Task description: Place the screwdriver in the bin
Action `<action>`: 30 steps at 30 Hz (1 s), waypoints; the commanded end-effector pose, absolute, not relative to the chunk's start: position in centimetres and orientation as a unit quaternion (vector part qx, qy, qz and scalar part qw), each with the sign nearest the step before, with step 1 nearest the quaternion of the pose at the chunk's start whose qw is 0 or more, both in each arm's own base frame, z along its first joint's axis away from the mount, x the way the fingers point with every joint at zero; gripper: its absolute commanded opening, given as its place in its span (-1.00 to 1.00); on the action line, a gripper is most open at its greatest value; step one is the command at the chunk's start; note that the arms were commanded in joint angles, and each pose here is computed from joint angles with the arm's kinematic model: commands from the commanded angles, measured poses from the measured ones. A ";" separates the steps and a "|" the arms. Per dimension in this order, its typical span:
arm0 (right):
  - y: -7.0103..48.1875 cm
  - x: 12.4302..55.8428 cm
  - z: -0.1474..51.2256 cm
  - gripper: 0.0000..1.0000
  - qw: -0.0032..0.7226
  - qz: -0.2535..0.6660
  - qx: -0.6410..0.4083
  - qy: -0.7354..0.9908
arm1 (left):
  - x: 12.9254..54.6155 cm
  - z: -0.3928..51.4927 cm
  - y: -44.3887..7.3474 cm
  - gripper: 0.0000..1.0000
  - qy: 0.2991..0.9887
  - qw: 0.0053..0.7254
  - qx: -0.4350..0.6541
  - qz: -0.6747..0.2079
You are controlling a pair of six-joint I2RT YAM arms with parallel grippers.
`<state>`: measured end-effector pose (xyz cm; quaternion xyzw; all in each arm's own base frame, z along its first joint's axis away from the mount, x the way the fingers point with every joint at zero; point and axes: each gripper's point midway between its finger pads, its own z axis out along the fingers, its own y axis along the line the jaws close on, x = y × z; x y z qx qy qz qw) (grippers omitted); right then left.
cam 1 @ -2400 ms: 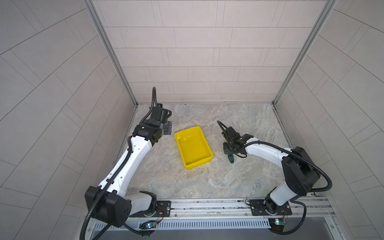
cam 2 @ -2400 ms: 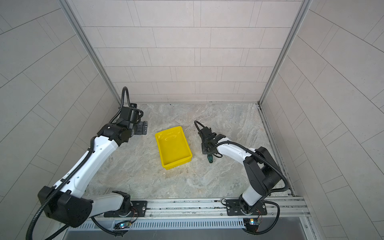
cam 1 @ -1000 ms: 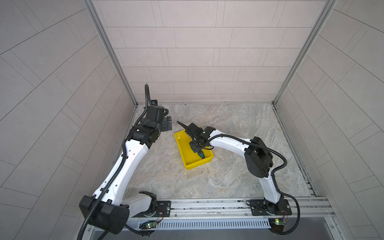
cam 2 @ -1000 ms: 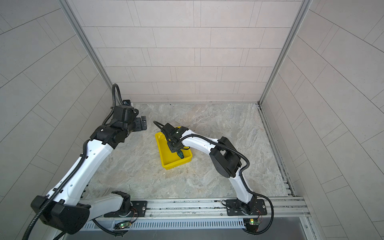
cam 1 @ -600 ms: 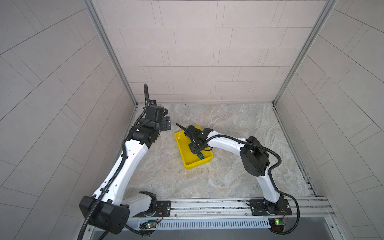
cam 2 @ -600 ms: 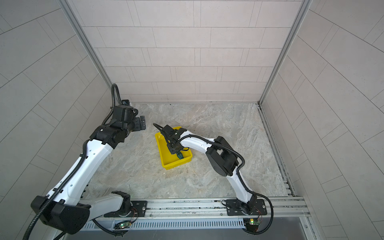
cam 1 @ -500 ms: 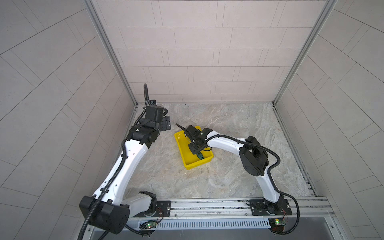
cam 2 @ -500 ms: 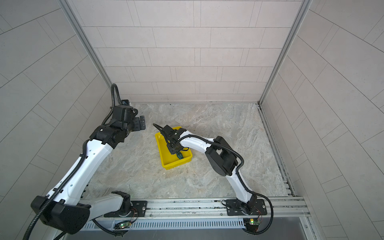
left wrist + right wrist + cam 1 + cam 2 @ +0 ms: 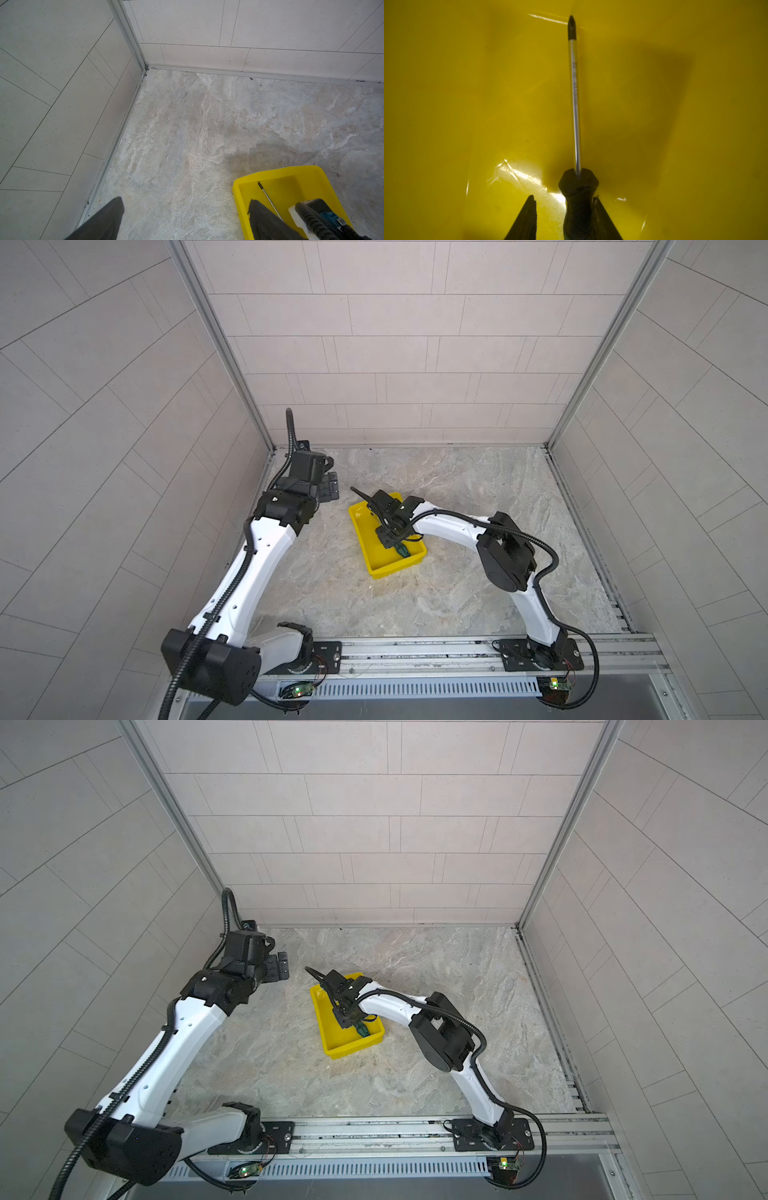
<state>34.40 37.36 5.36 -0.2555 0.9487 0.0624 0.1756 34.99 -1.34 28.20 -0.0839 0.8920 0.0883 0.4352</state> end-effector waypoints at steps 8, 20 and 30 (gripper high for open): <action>38.0 34.4 14.5 -0.28 0.252 0.116 -0.254 0.926 | 34.9 27.4 -0.7 0.99 0.888 0.439 -0.097 0.097; 32.1 34.5 22.4 -0.26 0.343 0.093 -0.229 0.906 | 34.8 26.6 -0.1 1.00 0.879 0.451 -0.102 0.114; 20.1 36.5 23.0 0.07 0.392 0.054 -0.115 0.911 | 35.0 25.7 -0.2 1.00 0.878 0.456 -0.075 0.126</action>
